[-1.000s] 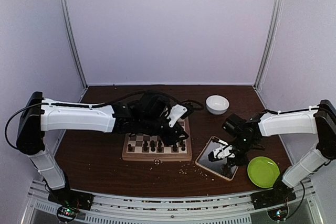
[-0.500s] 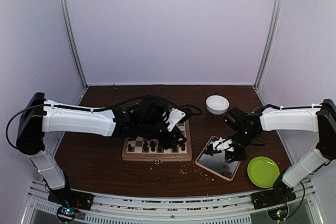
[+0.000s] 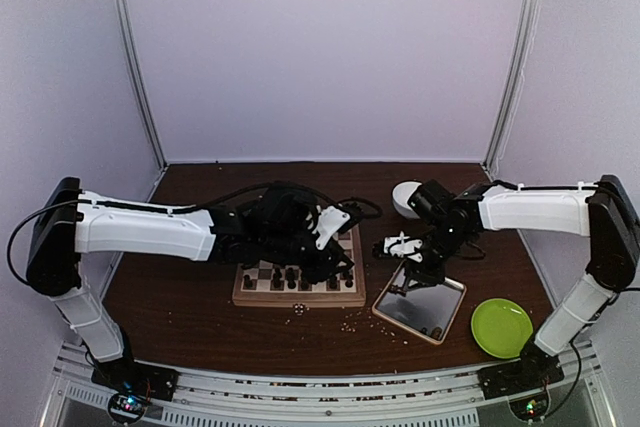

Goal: Set up the chess pieces on the board
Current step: Pick up the bishop from the storage box.

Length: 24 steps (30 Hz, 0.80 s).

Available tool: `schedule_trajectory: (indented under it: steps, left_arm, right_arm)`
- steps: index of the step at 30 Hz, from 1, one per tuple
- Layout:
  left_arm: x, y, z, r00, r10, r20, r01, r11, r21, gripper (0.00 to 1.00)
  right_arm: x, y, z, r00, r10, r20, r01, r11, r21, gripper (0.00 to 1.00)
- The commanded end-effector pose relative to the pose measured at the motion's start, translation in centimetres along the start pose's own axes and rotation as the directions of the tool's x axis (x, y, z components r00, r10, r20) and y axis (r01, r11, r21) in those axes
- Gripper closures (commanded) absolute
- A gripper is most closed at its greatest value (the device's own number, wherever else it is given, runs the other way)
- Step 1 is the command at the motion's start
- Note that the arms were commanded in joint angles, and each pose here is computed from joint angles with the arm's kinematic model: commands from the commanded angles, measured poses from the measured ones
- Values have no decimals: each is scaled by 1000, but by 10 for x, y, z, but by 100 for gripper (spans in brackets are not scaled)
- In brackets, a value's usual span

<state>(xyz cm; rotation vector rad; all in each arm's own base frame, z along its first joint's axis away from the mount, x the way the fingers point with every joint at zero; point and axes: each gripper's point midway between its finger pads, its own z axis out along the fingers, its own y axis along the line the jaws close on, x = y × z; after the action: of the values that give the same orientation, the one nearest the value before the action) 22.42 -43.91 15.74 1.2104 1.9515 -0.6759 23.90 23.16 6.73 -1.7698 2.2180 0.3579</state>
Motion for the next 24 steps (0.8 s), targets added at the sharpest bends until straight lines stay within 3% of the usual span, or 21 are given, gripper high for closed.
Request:
schedule_trajectory:
  steps: [1,24]
  left_arm:
    - [-14,3,-9,998,-8,61,9,1000,-15,64]
    - [-8,5,-6,998,-11,57,12,1000,-20,64]
  right_arm:
    - [-5,-6,11,999,42,-33,-42,999,-3,64]
    - [7,-15,37,989,73,-127,-70,997,24,68]
